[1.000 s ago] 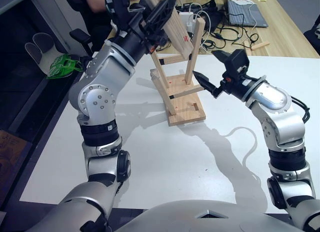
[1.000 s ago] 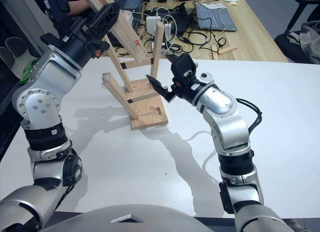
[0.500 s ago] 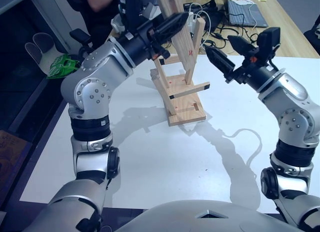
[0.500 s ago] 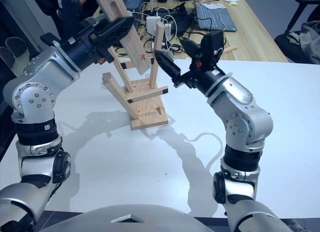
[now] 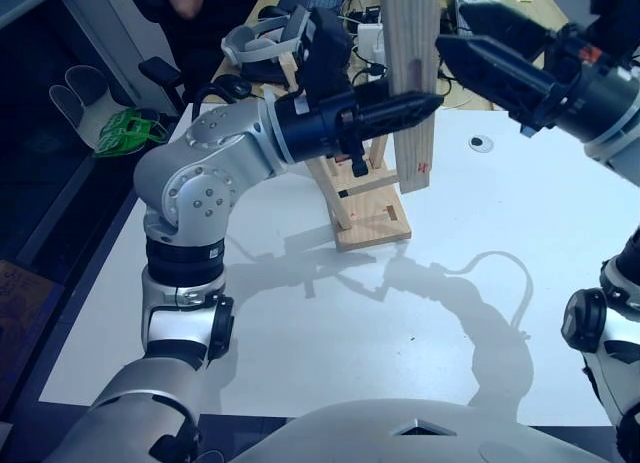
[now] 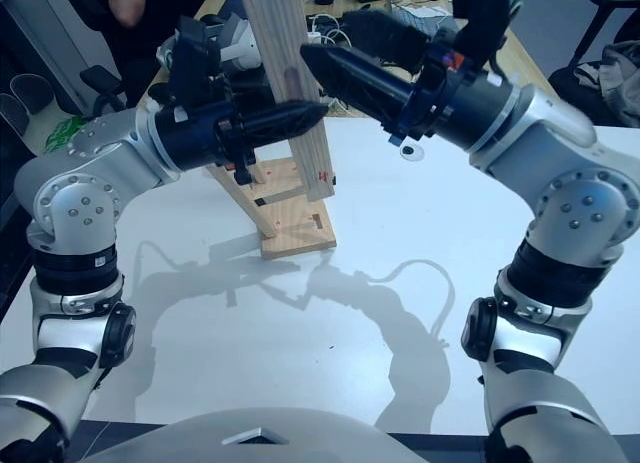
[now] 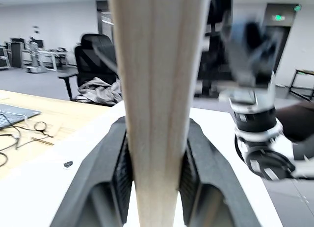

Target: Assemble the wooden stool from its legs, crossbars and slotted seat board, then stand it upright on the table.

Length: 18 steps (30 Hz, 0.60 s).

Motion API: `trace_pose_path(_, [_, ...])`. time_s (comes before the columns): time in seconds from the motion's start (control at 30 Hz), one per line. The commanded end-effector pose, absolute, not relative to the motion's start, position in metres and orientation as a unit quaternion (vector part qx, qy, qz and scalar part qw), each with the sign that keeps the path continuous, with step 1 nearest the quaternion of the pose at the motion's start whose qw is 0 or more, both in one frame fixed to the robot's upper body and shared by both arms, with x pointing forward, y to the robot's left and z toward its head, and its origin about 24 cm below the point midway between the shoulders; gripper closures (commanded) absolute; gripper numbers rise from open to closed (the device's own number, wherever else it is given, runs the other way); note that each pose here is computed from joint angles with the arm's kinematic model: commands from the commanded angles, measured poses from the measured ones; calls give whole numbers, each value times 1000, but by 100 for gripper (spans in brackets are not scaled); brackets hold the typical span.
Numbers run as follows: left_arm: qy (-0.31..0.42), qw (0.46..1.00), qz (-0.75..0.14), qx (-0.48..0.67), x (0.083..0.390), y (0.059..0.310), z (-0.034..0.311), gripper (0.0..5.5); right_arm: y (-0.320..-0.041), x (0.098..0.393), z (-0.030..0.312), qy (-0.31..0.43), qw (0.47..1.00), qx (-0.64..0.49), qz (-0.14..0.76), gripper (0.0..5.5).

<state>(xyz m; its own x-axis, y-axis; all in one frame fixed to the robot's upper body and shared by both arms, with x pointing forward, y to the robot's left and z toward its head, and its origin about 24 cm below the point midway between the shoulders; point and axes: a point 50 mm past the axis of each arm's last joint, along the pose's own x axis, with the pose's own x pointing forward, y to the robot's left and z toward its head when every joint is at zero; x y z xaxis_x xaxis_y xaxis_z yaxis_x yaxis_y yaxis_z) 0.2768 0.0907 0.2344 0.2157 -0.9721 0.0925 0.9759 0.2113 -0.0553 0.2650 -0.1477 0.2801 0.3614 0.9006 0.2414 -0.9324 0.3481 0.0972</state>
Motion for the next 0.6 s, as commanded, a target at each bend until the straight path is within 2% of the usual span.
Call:
trace_pose_path(0.03, [21,762,-647,5,270,91,230,449,-137,258,291,-57,790,70,607,59])
trace_pose_path(0.13, [27,746,-664,50,264,88,234,449,-131,253,292,-39,771,51,633,59])
trace_pose_path(0.3, [23,728,-680,83,257,86,240,449,-128,253,290,-4,761,54,646,130])
trace_pose_path(0.6, [50,716,-688,109,249,90,223,449,-127,247,290,8,752,67,656,279])
